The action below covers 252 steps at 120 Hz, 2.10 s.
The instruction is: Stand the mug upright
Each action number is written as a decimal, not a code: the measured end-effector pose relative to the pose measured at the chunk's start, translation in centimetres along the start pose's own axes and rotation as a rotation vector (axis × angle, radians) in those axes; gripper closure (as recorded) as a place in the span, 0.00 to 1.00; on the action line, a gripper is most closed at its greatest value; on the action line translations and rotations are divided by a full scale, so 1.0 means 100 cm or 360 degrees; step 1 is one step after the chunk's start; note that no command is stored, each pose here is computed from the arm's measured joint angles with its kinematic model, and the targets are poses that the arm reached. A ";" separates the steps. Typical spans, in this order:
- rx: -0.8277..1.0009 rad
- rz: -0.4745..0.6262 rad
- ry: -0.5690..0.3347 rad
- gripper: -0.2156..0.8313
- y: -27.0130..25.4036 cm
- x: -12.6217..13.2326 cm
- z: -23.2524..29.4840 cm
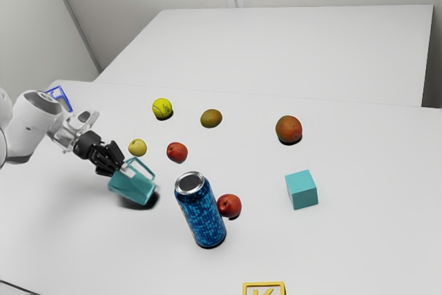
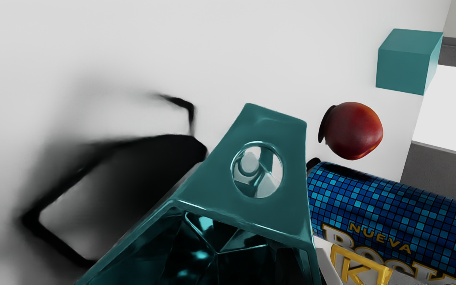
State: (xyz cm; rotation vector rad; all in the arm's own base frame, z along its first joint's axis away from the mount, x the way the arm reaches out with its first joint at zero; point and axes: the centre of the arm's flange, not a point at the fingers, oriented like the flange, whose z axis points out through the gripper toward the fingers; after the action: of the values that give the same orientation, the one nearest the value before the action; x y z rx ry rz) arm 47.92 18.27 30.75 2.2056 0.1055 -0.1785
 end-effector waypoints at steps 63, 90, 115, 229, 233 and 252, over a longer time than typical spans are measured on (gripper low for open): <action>0.0359 0.0213 0.0041 0.95 0.064 0.018 0.006; 0.0672 0.0233 0.0071 0.96 0.077 0.006 0.005; 0.0957 0.0196 0.0046 0.96 0.084 0.009 0.002; 0.1541 0.0085 0.0134 0.96 0.101 0.030 0.030; 0.1543 0.0080 0.0127 0.96 0.101 0.030 0.033; 0.1578 0.0068 0.0106 0.96 0.103 0.029 0.045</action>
State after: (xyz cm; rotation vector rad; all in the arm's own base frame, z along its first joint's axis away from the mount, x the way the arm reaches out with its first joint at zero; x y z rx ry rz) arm 51.80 8.54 35.78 3.2001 -0.0029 -0.1477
